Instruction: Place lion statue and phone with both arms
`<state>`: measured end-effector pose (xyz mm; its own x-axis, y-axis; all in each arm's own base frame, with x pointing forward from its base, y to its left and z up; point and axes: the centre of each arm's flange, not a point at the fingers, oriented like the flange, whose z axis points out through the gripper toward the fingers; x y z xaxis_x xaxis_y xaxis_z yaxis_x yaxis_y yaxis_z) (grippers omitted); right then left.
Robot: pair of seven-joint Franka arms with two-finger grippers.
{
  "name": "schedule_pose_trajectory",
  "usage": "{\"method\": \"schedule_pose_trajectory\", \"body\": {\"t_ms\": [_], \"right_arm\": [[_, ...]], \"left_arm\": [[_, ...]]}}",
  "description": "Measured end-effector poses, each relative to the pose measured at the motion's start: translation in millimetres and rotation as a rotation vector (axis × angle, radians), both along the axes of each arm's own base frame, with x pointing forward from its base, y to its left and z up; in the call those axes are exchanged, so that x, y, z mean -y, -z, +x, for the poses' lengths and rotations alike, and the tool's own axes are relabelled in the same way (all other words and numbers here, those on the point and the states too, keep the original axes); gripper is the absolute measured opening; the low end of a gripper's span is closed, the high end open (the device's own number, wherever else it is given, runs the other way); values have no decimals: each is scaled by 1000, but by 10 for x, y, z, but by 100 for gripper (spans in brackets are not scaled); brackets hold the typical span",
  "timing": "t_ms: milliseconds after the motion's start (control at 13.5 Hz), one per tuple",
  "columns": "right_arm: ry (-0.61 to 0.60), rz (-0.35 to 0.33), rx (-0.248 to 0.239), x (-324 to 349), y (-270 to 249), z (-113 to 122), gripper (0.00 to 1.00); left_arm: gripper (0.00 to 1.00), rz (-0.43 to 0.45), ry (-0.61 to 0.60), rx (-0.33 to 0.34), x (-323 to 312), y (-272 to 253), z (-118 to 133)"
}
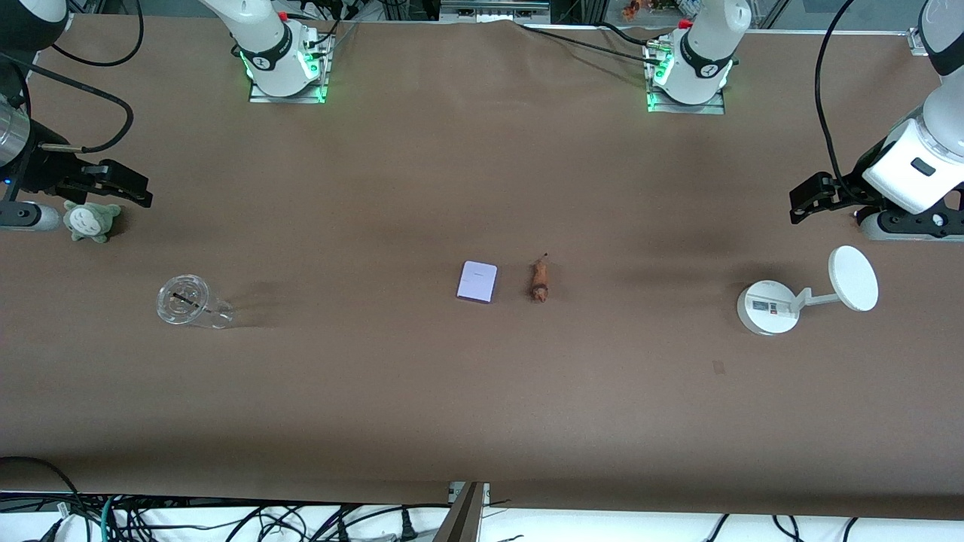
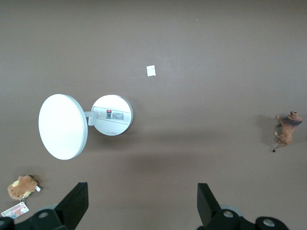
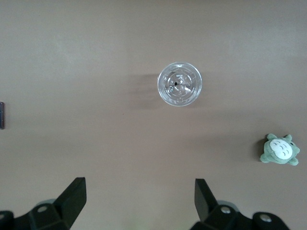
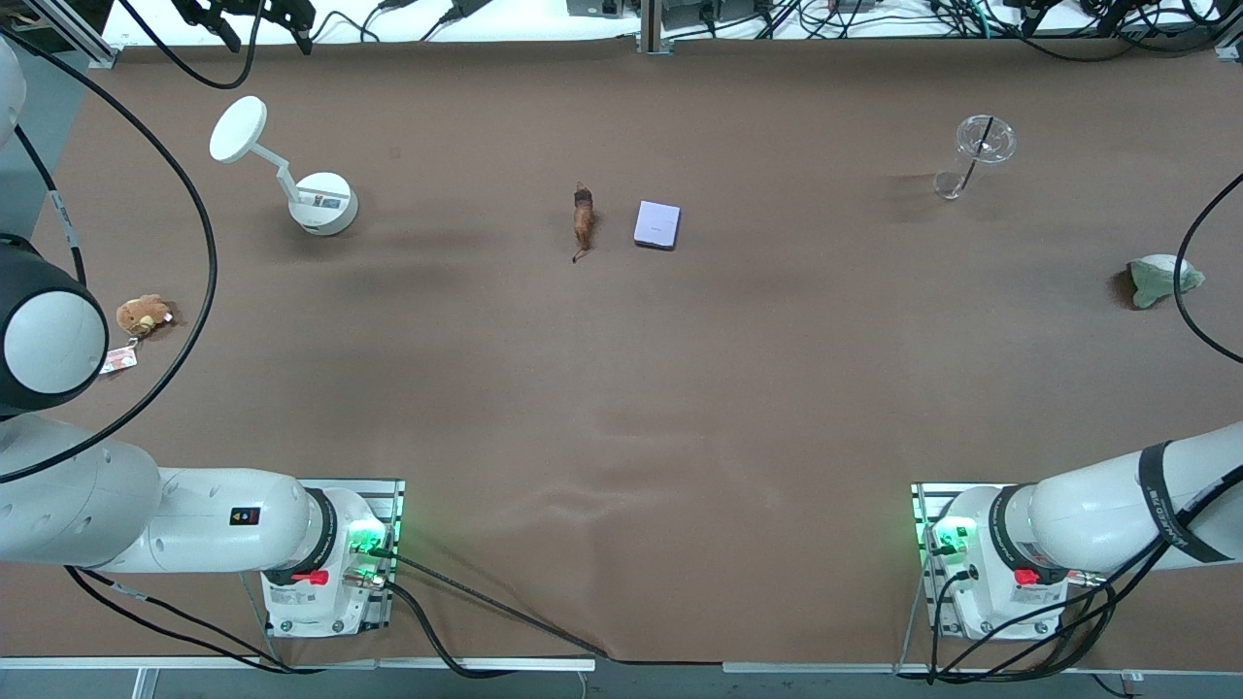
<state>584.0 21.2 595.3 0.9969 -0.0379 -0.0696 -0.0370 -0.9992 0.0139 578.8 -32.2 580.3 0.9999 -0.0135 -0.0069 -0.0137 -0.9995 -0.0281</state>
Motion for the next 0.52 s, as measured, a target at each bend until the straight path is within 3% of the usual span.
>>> {"method": "schedule_pose_trajectory", "body": {"t_ms": [223,520], "right_arm": [[0,0,-1,0,8,3,100],[0,-1,-4,0,20,9,100]], "left_arm": [[100,0,2,-11,11,17,-9],[100,-46,43,-106,330,292,-37]]}}
